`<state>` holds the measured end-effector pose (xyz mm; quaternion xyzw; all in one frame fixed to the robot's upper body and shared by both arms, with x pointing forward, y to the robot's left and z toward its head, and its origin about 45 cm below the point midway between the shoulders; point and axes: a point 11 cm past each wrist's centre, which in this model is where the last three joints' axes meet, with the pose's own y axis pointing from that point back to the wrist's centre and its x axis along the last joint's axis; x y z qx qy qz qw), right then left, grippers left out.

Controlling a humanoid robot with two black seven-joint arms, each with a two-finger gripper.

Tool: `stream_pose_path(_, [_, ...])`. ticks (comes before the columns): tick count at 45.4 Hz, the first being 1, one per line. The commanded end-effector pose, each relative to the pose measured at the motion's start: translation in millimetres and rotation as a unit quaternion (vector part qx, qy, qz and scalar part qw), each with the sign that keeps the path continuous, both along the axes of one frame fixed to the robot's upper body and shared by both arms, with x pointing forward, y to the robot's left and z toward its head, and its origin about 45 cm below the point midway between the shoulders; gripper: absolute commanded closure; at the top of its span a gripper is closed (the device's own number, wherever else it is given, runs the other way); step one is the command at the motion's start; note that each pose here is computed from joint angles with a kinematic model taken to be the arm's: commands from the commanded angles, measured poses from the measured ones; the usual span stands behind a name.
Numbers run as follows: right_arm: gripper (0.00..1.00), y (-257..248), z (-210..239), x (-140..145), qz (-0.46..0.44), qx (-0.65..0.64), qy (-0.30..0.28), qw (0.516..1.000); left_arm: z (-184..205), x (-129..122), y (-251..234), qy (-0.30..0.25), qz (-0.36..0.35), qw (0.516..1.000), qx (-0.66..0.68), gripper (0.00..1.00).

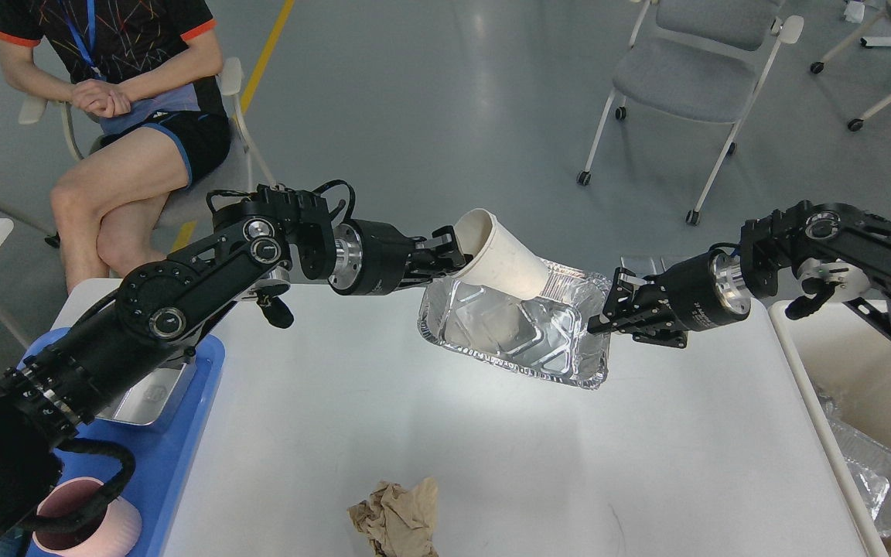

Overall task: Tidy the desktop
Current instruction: 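Lift the paper cup and drop it into the held foil tray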

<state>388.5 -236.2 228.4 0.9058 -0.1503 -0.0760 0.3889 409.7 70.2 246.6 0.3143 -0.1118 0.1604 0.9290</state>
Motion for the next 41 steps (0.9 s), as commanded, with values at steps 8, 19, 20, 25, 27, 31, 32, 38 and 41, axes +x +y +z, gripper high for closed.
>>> stream_pose_path(8, [1.00, 0.0, 0.0, 0.0, 0.000, 0.000, 0.000, 1.000, 0.2, 0.0, -0.3, -0.001, -0.001, 1.000, 0.001, 0.03])
stream_pose_path(19, [1.00, -1.5, -0.3, -0.2, -0.001, -0.001, 0.000, 1.000, 0.2, -0.8, -2.4, 0.000, -0.002, 1.000, -0.001, 0.03])
stream_pose_path(20, [1.00, -1.1, -0.3, -0.4, -0.001, 0.000, 0.000, 1.000, 0.2, -1.1, -3.1, 0.000, -0.003, 1.000, -0.001, 0.03])
stream_pose_path(25, [1.00, -1.7, -0.4, -0.2, -0.001, -0.001, 0.001, 1.000, 0.2, -1.1, -3.2, 0.000, -0.003, 1.000, -0.001, 0.03])
stream_pose_path(27, [1.00, -1.7, -0.9, -0.5, -0.002, -0.001, 0.001, 1.000, 0.2, -1.1, -3.2, 0.000, -0.003, 1.000, -0.001, 0.03])
stream_pose_path(31, [1.00, -1.7, -0.9, -0.5, -0.002, -0.001, 0.001, 1.000, 0.0, -1.1, -3.1, 0.000, -0.003, 1.000, 0.000, 0.03])
stream_pose_path(32, [1.00, -1.3, -0.9, -0.8, -0.001, 0.000, 0.001, 1.000, 0.2, -1.1, -3.2, 0.000, -0.003, 1.000, -0.001, 0.03])
stream_pose_path(38, [1.00, -1.8, -1.0, -0.6, -0.002, -0.001, 0.001, 1.000, 1.7, -1.1, -3.9, -0.002, -0.004, 1.000, -0.002, 0.03])
stream_pose_path(41, [1.00, -1.7, -0.9, -0.5, -0.002, -0.001, 0.001, 1.000, 1.7, -1.4, -4.6, -0.001, -0.005, 1.000, -0.003, 0.03])
